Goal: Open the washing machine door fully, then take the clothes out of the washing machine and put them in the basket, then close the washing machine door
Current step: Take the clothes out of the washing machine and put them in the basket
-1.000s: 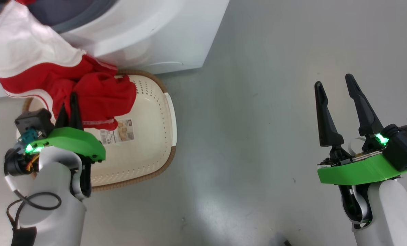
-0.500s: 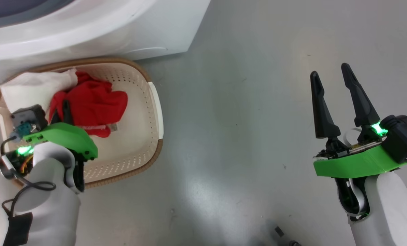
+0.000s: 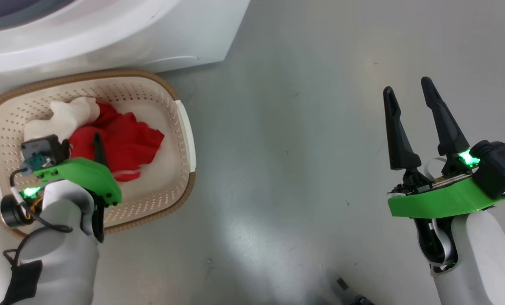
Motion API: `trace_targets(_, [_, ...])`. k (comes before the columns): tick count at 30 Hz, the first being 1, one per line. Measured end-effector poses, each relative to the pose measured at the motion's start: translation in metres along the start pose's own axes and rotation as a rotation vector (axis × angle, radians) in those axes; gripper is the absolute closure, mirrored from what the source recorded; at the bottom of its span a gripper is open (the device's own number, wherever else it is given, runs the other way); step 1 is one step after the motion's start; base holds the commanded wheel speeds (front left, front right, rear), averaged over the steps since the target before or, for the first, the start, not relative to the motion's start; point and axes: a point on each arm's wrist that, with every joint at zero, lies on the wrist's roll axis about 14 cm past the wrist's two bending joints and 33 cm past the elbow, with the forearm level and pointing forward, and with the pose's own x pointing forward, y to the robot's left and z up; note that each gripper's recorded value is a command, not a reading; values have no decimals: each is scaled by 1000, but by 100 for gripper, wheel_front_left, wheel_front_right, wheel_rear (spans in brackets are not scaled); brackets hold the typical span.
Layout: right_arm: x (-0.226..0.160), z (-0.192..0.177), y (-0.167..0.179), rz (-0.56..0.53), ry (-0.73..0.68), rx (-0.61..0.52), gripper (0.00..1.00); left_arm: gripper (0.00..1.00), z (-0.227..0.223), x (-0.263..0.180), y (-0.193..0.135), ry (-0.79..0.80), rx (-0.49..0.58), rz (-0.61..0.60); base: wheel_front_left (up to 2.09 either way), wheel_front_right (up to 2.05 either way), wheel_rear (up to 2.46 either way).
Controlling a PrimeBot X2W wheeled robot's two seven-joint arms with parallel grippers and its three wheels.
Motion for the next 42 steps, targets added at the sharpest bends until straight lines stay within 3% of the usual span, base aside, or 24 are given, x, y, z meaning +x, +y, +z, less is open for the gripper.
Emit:
trace_targets(7, [1, 5, 4, 11, -13, 8, 0, 0, 10, -6, -3, -23, 81, -23, 0, 0, 0])
trace_targets(23, [-1, 33, 16, 37, -85, 18, 0, 0, 69, -41, -13, -232, 48, -48, 0, 0, 0])
trace_targets(42, [-33, 69, 20, 42, -157, 22, 0, 0, 164, -158, -19, -665, 13, -86, 0, 0, 0])
